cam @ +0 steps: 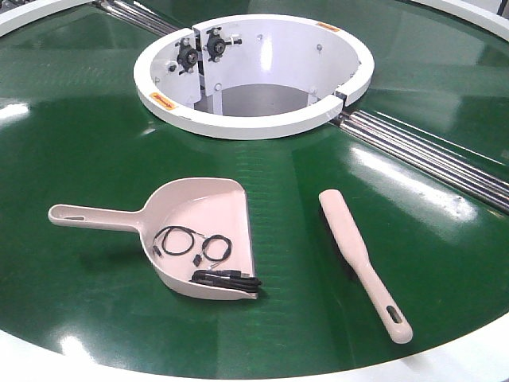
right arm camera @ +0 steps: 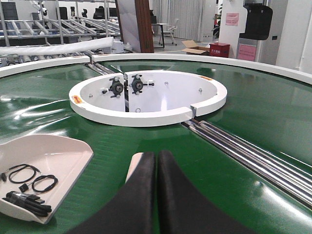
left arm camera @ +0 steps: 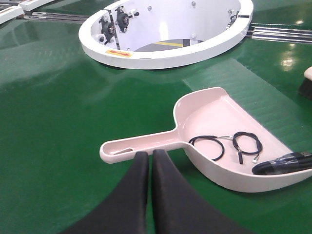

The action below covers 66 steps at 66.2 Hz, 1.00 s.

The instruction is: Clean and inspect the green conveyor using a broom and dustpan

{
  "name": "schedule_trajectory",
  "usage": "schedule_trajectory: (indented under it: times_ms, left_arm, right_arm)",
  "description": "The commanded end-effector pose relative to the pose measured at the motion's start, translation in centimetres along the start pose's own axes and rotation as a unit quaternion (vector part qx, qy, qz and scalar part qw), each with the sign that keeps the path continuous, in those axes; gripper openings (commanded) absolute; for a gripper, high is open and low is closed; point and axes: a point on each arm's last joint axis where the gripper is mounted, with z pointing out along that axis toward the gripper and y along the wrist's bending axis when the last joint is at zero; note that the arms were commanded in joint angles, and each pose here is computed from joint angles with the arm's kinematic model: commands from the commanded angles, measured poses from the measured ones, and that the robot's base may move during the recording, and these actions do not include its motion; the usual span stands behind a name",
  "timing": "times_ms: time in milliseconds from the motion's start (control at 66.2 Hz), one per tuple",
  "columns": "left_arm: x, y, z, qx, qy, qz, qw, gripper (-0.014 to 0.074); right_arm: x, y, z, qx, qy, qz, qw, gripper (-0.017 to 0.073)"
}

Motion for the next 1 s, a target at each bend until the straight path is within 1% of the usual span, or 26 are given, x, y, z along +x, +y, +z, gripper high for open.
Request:
schedule_trajectory:
  times_ms: [0,30,75,136,242,317,362,423,543,634,664,709,770,981]
  left_arm:
    - [-1.3,0.5,-0.4,-0.015,-0.043,-0.016,0.999,-0.0006]
    - [-1.3,0.7,-0.6,-0.025,-0.045,-0.021,0.998,-0.0006]
    - [-1.3,1.0,-1.0,-0.039,-0.052,-0.037,0.997,-0.0006]
    - [-1.3,1.3,-1.7,-0.058,-0.064,-0.051,0.995,-0.0006]
    - [-0.4,1.5,-3.0,-0.087,-0.085,-0.059,0.991,-0.0006]
    - [1.3,1.4,-3.4,-0.103,-0.099,-0.070,0.987,-0.0006]
    - [2.8,1.1,-3.4,-0.107,-0.107,-0.087,0.985,-0.0006]
    - [4.9,0.7,-3.1,-0.109,-0.115,-0.101,0.982,-0.0006]
    - [9.1,0.0,-2.2,-0.116,-0.127,-0.100,0.980,-0.0006]
    - [11.9,-0.4,-1.6,-0.123,-0.152,-0.098,0.976,-0.0006]
    - [12.2,-0.5,-1.7,-0.124,-0.160,-0.096,0.975,-0.0006]
    - [12.4,-0.7,-1.9,-0.119,-0.143,-0.095,0.978,-0.0006]
    - [12.5,-0.7,-1.8,-0.118,-0.136,-0.095,0.979,-0.0006]
    - [12.6,-0.7,-1.8,-0.118,-0.135,-0.095,0.979,-0.0006]
  right_arm:
    - [-1.3,-0.2,0.1,0.010,-0.033,0.002,0.999,-0.0003]
    - [-1.3,-0.2,0.1,0.010,-0.033,0.002,0.999,-0.0003]
    - [-1.3,-0.2,0.1,0.010,-0.033,0.002,0.999,-0.0003]
    - [-1.3,-0.2,0.1,0.010,-0.033,0.002,0.999,-0.0003]
    - [-1.3,-0.2,0.1,0.010,-0.033,0.002,0.999,-0.0003]
    - [-1.3,-0.2,0.1,0.010,-0.033,0.002,0.999,-0.0003]
    - [-1.3,-0.2,0.1,0.010,-0.033,0.002,0.999,-0.0003]
    - [-1.3,-0.2,0.1,0.010,-0.033,0.002,0.999,-0.0003]
    - [-1.3,-0.2,0.1,0.010,-0.033,0.002,0.999,-0.0003]
    - [-1.3,-0.2,0.1,0.010,-0.033,0.002,0.999,-0.0003]
    - [-1.3,-0.2,0.1,0.010,-0.033,0.002,0.999,-0.0003]
    - [-1.3,-0.2,0.1,0.010,-0.033,0.002,0.999,-0.0003]
    - [-1.3,-0.2,0.1,0.010,-0.033,0.002,0.999,-0.0003]
    - [-1.3,-0.2,0.1,0.009,-0.033,0.002,0.999,-0.0003]
